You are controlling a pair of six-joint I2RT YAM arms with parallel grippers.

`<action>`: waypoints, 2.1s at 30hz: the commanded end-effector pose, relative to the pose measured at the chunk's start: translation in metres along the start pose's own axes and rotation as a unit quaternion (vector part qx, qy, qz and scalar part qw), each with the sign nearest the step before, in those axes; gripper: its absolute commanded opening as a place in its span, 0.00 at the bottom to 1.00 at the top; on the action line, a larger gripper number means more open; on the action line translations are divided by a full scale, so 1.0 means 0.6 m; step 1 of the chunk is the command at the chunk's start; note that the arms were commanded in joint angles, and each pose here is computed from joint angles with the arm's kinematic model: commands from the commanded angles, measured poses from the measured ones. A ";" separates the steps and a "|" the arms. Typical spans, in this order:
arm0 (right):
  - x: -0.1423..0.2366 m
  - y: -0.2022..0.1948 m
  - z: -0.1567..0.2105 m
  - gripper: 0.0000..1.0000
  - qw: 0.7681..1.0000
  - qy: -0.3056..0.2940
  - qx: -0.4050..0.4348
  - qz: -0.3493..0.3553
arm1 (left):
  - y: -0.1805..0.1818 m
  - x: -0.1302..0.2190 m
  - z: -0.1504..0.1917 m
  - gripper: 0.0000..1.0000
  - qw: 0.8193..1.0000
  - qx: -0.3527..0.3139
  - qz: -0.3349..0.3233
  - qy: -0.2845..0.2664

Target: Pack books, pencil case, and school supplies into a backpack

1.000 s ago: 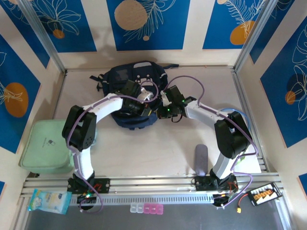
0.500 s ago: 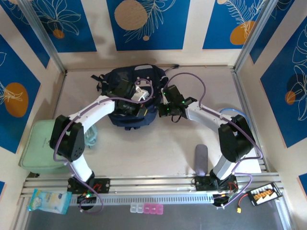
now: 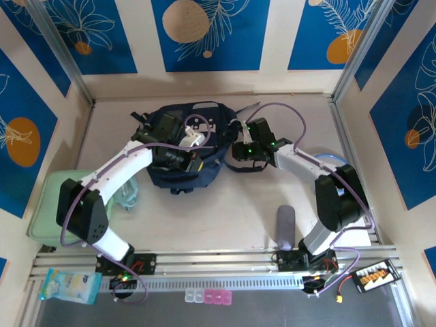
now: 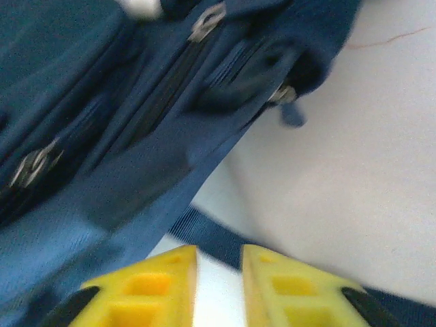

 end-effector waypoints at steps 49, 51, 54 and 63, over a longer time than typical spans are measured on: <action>0.004 0.065 0.072 0.00 0.993 0.019 0.084 -0.075 | -0.001 -0.002 -0.025 0.00 1.000 -0.007 0.014 -0.018; 0.003 0.028 0.048 0.00 0.999 -0.001 0.048 -0.025 | -0.003 0.005 -0.018 0.00 1.000 -0.013 0.008 -0.012; -0.002 0.000 0.023 0.00 0.999 -0.012 0.030 0.001 | -0.009 0.012 -0.010 0.00 1.000 -0.019 0.013 -0.010; -0.061 -0.044 -0.031 0.02 0.998 -0.004 0.035 0.059 | -0.029 0.025 0.009 0.00 0.999 -0.037 0.036 0.000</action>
Point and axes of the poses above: each hand's point on the last joint's axis, 136 mm out from that joint toward the fingers, its own x axis back along the fingers, its own y axis along the line the jaws close on, z = x × y, the point moved 5 cm from there along x, back along the fingers, and after that the axes turned 15 degrees about -x, right-handed, at the moved point
